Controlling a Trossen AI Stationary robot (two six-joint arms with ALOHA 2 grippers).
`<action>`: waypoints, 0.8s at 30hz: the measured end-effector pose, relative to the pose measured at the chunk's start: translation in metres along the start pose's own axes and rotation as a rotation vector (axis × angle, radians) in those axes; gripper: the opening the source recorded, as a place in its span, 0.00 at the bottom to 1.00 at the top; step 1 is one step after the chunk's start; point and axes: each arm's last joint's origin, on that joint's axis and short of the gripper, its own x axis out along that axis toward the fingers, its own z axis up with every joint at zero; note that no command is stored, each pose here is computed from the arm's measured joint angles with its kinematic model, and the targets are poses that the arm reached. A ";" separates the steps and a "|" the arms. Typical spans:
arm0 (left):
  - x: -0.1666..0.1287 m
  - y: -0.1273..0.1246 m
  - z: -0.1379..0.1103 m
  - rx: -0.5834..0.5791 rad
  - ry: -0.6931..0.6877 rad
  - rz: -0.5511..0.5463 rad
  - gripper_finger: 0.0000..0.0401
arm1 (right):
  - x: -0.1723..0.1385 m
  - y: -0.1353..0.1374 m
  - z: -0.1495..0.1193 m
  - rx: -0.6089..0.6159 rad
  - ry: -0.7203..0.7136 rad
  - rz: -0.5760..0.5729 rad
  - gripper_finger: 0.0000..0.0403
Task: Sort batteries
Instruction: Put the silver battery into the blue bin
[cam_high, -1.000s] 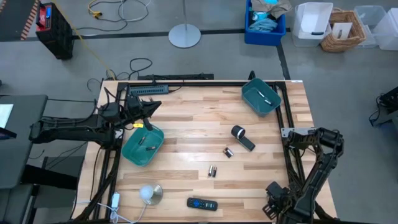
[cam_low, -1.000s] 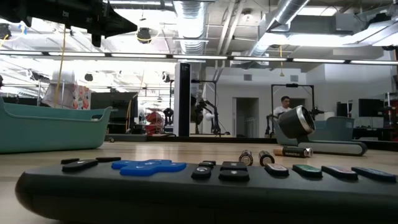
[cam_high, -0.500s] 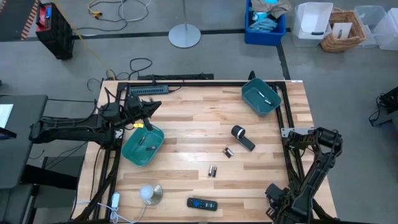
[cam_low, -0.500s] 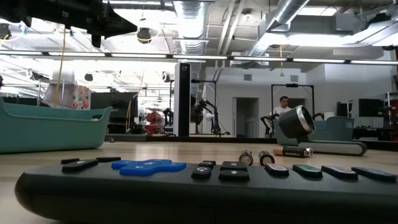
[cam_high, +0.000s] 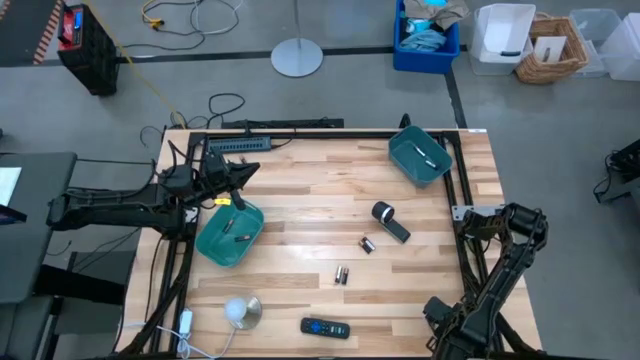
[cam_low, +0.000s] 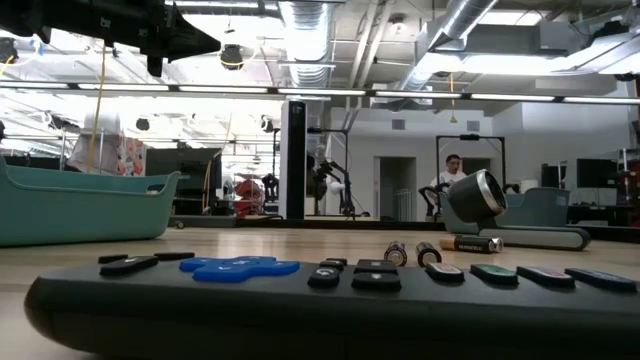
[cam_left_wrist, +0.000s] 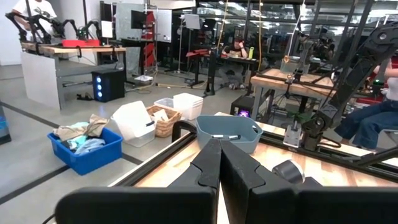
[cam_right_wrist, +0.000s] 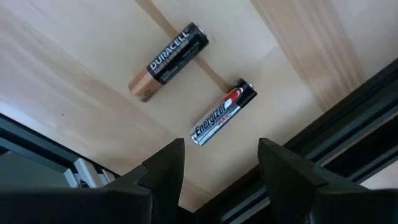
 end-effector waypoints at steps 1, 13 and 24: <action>0.000 0.000 0.000 0.000 0.000 0.000 0.00 | 0.000 0.001 0.002 0.006 0.001 0.001 0.56; 0.000 0.000 0.000 0.003 -0.001 0.000 0.00 | 0.002 0.000 0.017 0.067 0.025 -0.024 0.56; 0.000 0.000 0.000 0.010 -0.001 -0.001 0.00 | 0.022 0.006 0.012 0.109 0.009 -0.066 0.56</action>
